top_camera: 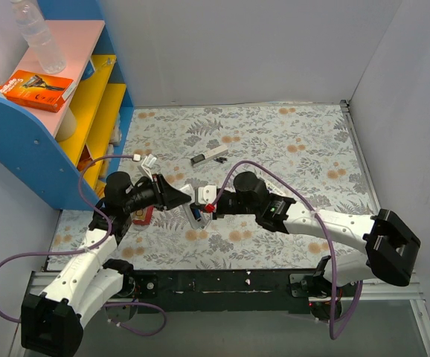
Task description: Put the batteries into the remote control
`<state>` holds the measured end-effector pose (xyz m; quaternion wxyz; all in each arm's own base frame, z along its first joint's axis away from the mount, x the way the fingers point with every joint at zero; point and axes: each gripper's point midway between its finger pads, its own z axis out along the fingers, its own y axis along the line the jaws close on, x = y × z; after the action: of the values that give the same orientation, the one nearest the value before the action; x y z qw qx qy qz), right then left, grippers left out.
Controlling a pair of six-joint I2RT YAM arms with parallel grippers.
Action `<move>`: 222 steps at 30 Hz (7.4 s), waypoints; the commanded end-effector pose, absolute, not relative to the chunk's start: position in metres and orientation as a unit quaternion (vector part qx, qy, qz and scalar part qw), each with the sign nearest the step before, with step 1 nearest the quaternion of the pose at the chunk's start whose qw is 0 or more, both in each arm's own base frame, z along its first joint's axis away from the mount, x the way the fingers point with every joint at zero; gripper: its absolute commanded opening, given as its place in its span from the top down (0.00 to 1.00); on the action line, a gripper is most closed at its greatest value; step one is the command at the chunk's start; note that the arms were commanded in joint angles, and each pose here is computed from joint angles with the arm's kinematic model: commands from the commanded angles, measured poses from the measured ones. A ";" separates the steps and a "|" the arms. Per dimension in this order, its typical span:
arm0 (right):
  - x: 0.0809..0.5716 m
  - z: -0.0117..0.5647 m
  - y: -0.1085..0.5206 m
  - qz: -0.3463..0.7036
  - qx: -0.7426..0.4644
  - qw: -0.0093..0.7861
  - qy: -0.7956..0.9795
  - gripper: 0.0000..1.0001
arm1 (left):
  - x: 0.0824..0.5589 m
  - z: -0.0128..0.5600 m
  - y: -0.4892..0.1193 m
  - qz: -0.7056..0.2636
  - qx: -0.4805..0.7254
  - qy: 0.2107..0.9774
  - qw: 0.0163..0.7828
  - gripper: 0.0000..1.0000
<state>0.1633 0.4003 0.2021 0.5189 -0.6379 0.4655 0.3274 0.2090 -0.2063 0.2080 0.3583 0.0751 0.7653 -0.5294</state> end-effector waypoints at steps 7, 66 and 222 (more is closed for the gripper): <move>0.172 0.122 0.368 0.292 -0.615 0.461 0.570 0.99 | 0.177 0.287 -0.217 -0.606 0.163 0.664 0.406 1.00; 0.278 0.128 0.329 0.240 -0.369 0.402 0.803 0.18 | 0.247 0.213 -0.145 -0.315 0.062 0.792 0.519 1.00; 0.231 0.018 0.214 0.022 -0.304 0.262 0.916 0.24 | 0.208 0.242 -0.182 -0.438 0.178 0.717 0.512 1.00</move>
<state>0.2151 0.2243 0.0210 0.2453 -0.3134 0.9146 0.0709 0.2049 -0.1851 0.2366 0.4993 0.1805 0.7205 -0.4461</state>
